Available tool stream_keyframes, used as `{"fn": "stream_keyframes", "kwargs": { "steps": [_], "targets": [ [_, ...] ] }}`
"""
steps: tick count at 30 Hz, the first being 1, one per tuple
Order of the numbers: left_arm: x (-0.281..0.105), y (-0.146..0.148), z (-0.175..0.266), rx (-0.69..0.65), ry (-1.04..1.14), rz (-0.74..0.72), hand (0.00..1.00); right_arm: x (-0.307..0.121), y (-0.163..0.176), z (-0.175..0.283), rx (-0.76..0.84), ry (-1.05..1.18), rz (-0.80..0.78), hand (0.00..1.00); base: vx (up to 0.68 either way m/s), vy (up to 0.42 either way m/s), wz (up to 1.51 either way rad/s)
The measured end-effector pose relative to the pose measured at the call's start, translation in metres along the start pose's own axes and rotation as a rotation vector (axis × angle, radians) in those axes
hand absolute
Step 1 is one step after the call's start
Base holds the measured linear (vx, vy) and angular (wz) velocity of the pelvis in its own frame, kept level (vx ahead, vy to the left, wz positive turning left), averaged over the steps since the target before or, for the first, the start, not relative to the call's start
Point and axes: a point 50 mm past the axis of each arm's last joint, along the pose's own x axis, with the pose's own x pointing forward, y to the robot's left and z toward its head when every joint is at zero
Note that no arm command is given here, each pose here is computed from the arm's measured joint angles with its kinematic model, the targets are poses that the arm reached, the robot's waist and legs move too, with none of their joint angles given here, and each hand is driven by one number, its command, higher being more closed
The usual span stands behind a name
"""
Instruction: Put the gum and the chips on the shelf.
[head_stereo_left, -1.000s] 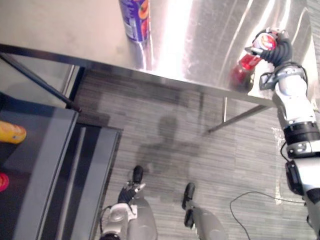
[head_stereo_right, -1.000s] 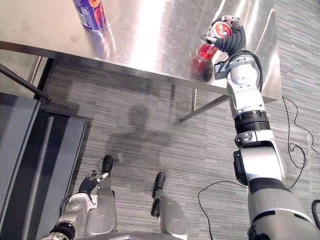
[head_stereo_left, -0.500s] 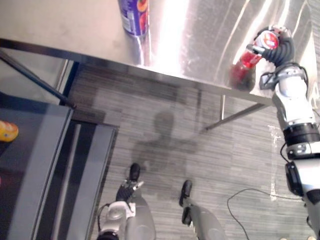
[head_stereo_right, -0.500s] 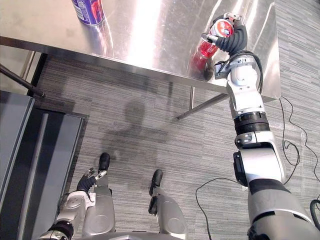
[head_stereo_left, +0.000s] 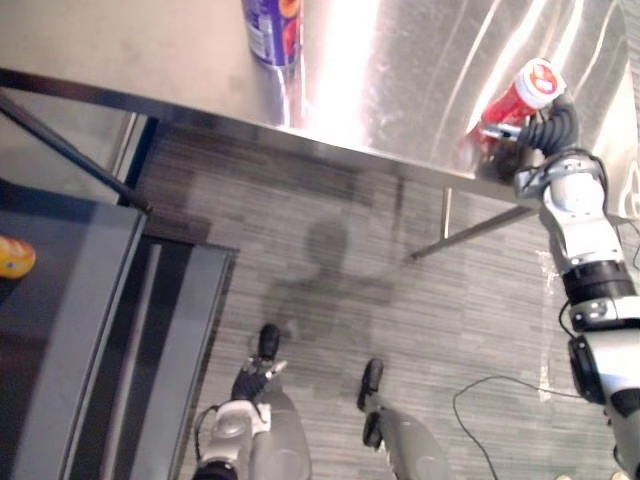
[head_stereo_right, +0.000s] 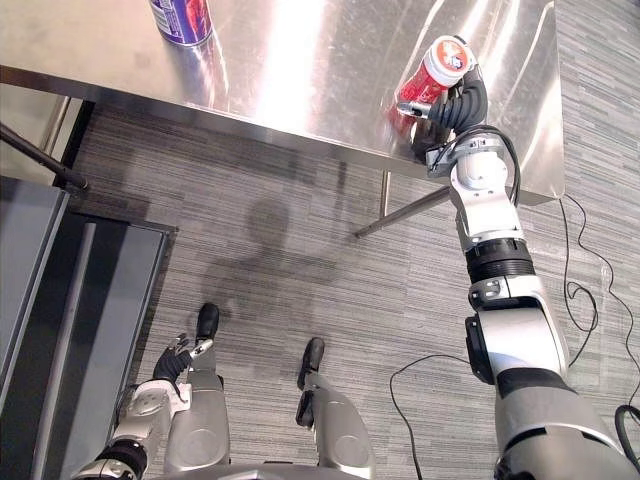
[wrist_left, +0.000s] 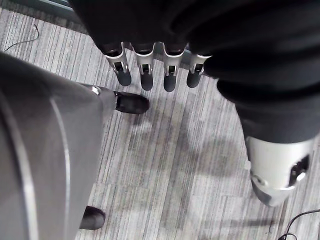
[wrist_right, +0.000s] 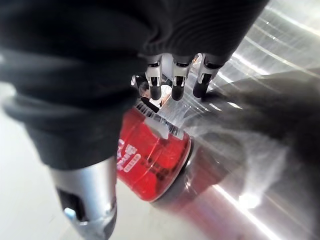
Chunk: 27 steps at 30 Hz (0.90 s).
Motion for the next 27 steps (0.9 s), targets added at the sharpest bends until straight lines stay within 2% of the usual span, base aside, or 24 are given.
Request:
{"fn": "stream_keyframes", "kwargs": {
  "steps": [24,25,27],
  "targets": [
    [0.003,0.007,0.008,-0.029,-0.024,0.027,0.00,0.003,-0.013,0.009,0.039,-0.035,-0.075,0.00,0.00,-0.003,0.02],
    [0.003,0.006,0.009,-0.030,-0.026,0.027,0.00,0.004,-0.013,0.011,0.041,-0.040,-0.077,1.00,0.00,0.000,0.00],
    [0.003,0.007,0.009,-0.030,-0.026,0.028,0.00,0.006,-0.013,0.014,0.042,-0.045,-0.077,1.00,0.00,0.000,0.00]
  ]
}}
